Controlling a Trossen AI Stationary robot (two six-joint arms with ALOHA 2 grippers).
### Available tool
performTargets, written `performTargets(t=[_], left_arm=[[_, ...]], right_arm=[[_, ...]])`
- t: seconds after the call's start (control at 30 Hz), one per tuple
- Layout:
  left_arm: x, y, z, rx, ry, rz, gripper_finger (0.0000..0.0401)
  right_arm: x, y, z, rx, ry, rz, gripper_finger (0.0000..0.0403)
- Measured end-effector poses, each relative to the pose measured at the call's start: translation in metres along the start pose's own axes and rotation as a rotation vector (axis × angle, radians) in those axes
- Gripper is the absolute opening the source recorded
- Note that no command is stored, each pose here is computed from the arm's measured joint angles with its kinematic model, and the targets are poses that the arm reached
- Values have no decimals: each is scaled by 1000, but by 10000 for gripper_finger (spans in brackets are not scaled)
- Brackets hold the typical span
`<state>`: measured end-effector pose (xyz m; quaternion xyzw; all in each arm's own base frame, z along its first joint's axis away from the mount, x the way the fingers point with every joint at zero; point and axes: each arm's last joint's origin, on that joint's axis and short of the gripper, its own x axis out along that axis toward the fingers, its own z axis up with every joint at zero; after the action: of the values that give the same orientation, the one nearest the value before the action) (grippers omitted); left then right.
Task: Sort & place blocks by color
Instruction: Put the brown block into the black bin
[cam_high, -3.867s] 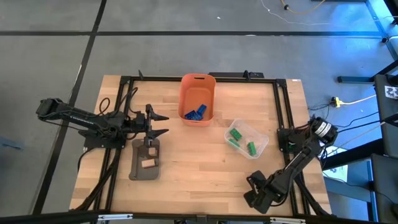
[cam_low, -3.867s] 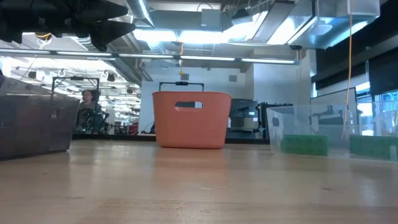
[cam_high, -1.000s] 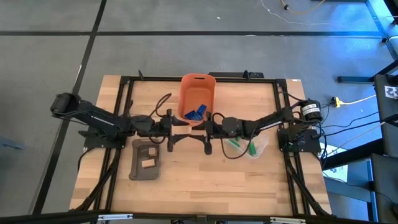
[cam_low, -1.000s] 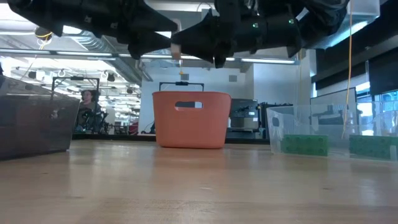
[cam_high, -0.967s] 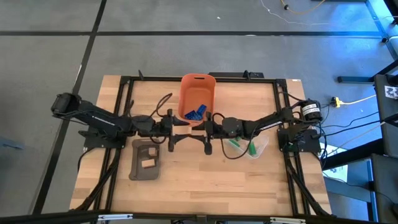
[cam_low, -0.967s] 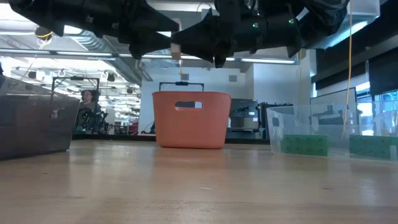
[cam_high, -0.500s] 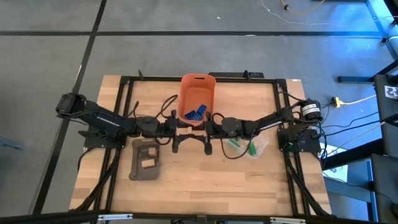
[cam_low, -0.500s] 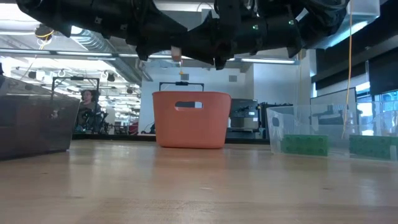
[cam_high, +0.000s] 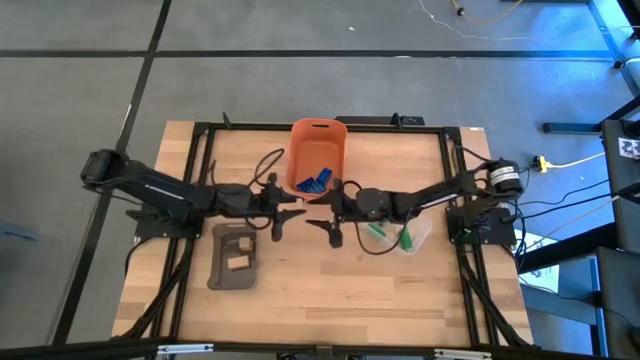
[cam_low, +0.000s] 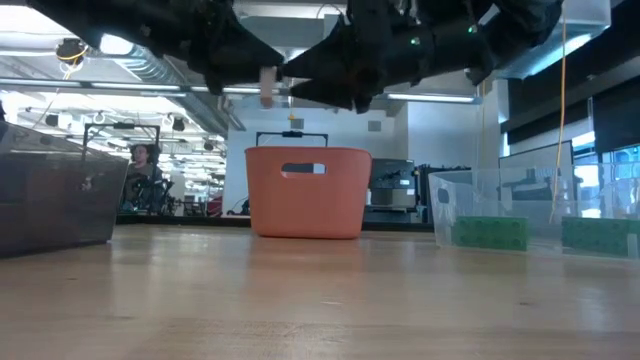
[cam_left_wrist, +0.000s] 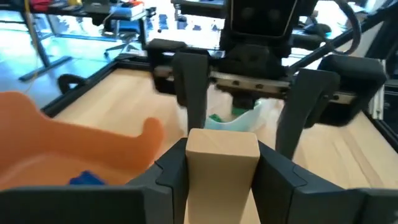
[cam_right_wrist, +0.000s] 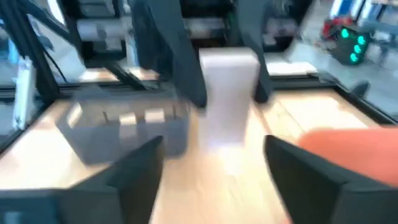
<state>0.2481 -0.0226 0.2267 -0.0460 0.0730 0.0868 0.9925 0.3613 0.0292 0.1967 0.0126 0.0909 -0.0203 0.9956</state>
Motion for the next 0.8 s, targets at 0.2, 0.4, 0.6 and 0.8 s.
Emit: performTargets(t=[0.2, 0.4, 0.6, 0.8], left_arm=[[-32, 4, 13, 21, 34, 95, 122], [-70, 6, 10, -2, -55, 110, 122], [-93, 10, 6, -37, -126, 20, 122], [-97, 12, 5, -59, -140, -7, 122]], right_arm=[[-23, -3, 2, -19, 67, -130, 347], [-62, -1, 1, -14, 19, -208, 356], [-94, 3, 6, 6, -141, -113, 357], [-106, 2, 1, 10, -177, -103, 357]])
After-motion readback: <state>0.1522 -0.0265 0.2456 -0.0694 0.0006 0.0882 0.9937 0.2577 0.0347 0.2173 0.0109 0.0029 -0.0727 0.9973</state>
